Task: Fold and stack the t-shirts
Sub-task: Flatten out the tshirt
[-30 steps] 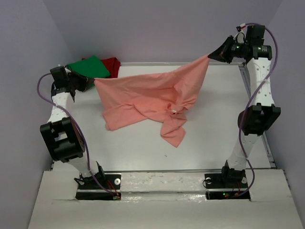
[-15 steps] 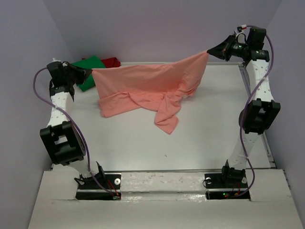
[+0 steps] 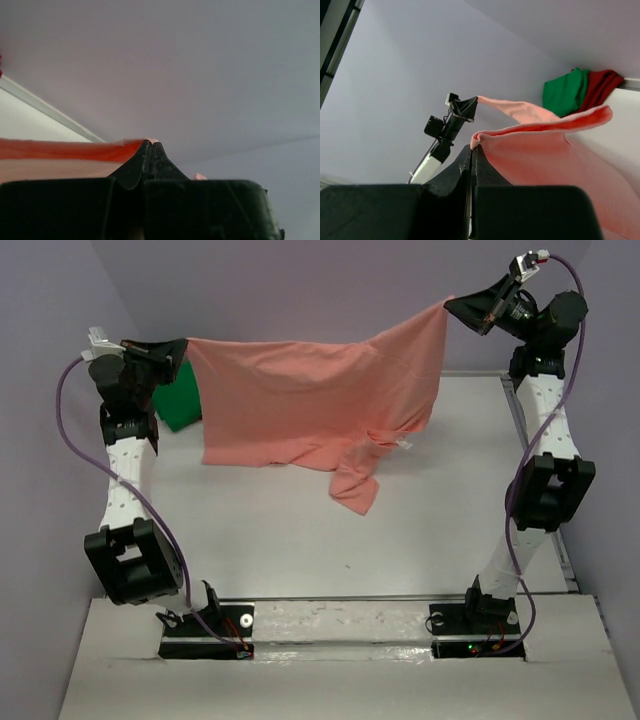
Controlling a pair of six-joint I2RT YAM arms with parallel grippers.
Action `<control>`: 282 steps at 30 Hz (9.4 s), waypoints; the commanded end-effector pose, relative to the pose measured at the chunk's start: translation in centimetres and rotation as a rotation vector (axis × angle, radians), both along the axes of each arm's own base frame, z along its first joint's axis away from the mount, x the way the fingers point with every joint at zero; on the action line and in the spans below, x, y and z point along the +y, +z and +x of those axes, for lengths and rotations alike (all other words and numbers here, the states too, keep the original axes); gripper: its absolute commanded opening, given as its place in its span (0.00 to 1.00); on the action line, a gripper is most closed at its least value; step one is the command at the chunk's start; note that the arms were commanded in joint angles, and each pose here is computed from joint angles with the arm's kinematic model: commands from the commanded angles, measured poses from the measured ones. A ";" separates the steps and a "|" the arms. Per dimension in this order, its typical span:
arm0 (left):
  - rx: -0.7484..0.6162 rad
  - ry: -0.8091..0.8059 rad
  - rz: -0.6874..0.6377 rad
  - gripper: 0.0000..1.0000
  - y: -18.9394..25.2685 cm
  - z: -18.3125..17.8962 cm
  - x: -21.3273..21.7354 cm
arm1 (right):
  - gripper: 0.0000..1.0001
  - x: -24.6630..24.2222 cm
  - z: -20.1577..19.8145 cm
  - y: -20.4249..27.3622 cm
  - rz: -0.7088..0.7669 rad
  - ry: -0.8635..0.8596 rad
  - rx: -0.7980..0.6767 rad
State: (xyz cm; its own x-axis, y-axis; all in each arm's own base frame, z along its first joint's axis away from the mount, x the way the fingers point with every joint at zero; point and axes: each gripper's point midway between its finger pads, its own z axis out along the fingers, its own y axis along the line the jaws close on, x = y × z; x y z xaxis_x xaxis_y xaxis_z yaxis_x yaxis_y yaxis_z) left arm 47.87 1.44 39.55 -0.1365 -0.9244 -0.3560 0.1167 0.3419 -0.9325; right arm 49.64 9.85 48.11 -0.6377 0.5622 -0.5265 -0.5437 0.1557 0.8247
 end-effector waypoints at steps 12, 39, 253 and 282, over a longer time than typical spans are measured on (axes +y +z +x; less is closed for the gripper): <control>-0.482 -0.089 0.114 0.00 19.2 -23.2 -7.4 | 0.00 4.7 -29.7 9.3 0.060 0.189 -0.300; 0.163 0.418 0.208 0.00 6.7 -34.2 0.0 | 0.00 4.9 -32.8 3.7 -0.137 -0.075 -0.187; 0.858 -0.256 0.606 0.52 -21.3 -15.4 -10.4 | 0.54 0.7 2.4 -24.8 -0.313 -0.052 0.327; 1.269 -0.393 1.144 0.49 -28.3 -25.2 -10.7 | 0.00 26.3 -20.9 -38.5 -0.682 0.686 0.761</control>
